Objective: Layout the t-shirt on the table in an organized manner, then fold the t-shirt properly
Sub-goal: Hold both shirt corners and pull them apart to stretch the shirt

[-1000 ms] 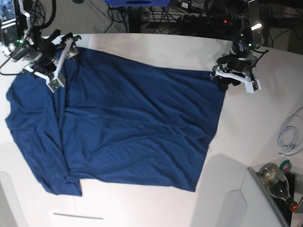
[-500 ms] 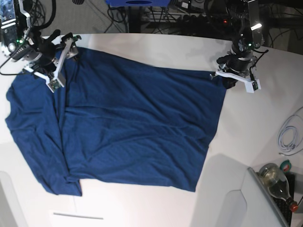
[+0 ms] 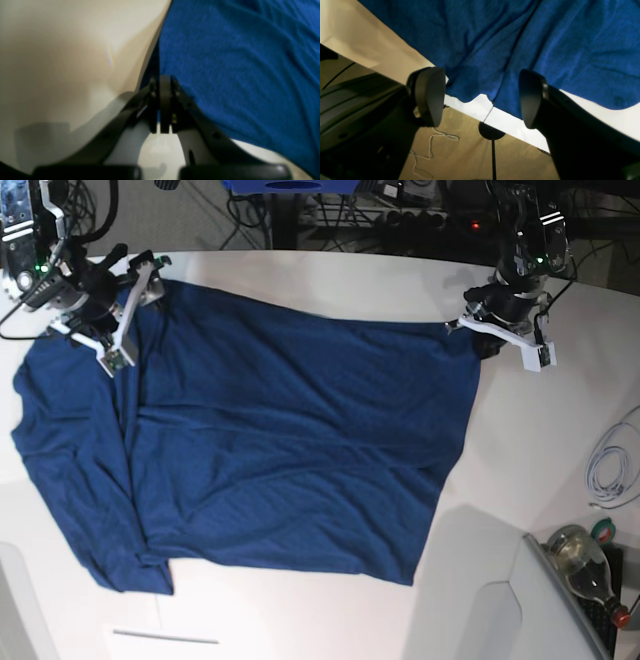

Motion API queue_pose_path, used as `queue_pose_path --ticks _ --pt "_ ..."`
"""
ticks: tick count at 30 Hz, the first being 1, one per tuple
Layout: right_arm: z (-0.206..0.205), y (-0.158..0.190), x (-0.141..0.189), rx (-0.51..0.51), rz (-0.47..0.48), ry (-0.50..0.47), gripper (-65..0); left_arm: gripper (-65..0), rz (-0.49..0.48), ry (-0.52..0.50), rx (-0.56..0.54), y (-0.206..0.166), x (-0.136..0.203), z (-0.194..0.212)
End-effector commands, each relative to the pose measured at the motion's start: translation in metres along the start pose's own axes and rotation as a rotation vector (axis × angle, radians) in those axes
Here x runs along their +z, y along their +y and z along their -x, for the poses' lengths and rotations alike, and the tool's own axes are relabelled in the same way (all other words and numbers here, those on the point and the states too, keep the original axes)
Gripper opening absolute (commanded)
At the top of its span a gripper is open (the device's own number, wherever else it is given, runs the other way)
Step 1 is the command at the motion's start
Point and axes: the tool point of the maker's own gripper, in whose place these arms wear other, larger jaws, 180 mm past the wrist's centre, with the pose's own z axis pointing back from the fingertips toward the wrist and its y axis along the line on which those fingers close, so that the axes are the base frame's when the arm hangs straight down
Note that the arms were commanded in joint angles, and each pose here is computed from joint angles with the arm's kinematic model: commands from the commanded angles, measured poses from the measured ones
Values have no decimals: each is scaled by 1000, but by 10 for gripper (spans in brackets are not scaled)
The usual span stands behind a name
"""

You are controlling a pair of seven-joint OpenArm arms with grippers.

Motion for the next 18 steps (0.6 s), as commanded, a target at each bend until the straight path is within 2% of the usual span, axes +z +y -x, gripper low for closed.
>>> queue_pose_path --ticks 1,7,18 --pt "-11 -5 2 -5 9 -38 -224 -650 4 -1 -11 1 4 -1" --pt "-15 -11 -4 -17 15 -35 -224 -650 -15 73 -34 12 10 17" --pt "-14 -16 -10 -30 17 -21 -224 -650 -21 82 -34 16 10 19"
